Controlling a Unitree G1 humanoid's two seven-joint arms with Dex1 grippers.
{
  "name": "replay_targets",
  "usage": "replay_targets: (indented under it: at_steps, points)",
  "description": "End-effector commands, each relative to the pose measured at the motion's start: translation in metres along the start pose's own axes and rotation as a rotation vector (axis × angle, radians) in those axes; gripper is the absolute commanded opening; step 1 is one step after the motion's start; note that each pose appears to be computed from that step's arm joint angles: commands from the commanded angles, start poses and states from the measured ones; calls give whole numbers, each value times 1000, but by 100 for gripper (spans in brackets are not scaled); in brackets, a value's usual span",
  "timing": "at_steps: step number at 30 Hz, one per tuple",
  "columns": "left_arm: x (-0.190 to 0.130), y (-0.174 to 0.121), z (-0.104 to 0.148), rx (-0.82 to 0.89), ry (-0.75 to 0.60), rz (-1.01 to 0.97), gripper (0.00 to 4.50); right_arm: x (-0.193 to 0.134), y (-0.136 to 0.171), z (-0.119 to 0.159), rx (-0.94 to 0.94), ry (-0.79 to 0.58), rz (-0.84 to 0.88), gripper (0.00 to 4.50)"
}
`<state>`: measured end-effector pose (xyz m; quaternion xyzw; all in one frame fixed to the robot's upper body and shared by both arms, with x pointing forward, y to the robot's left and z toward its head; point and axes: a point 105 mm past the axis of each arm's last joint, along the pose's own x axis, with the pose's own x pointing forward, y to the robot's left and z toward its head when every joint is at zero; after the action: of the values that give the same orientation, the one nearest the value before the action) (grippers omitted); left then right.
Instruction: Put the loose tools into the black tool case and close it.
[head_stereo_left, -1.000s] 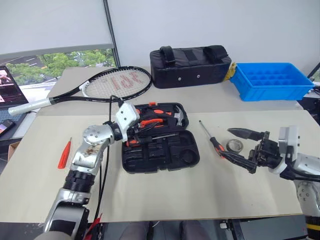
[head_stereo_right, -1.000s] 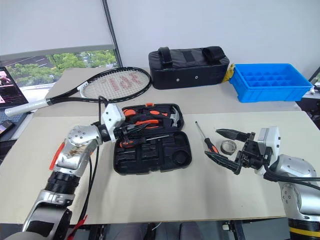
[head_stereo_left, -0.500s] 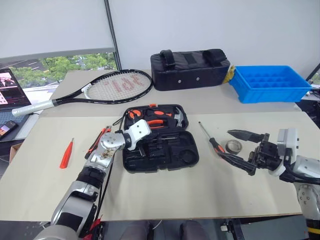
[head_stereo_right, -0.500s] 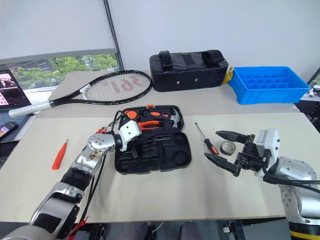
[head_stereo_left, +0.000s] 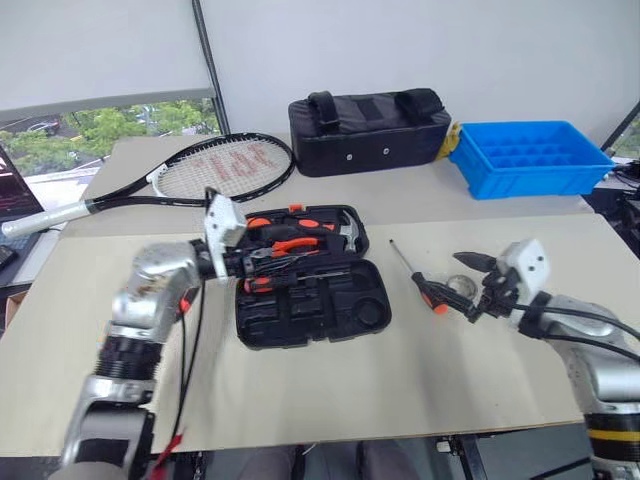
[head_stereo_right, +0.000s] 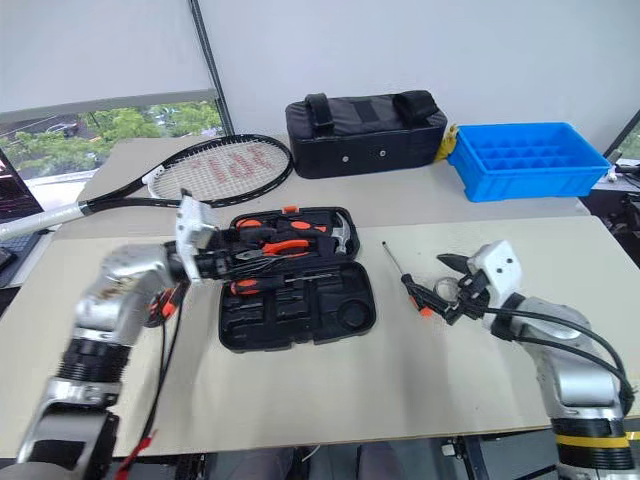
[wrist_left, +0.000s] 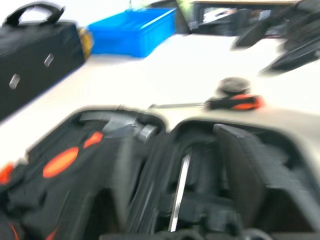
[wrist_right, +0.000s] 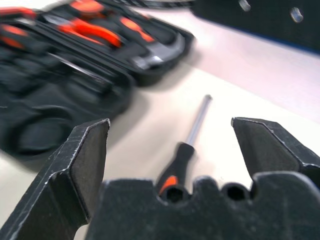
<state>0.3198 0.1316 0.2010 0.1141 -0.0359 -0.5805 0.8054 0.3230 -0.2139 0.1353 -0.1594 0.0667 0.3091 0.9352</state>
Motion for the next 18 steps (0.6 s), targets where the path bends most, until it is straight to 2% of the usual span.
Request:
replay_targets:
  at_steps: [1, 5, 8, 12, 16, 18]
  points:
    - [-20, -21, 22, 9, 55, -130, 448, 12, -9, -3, 9, 115, -29, 450]
    - [-40, -39, 24, 23, 194, -208, 448, 26, -8, -4, 37, 205, 28, 450]
    - [-44, -43, 25, 43, 233, -201, 448, 38, -12, -3, 60, 250, 13, 450]
    - [-43, -56, 27, 41, 245, -222, 450, 52, -15, -16, 121, 384, 3, 353]
    - [-43, -62, 29, 28, 234, -218, 450, 56, -10, -24, 159, 472, 37, 212]
    - [-44, -63, 29, 25, 232, -214, 450, 58, -13, -22, 139, 466, 27, 150]
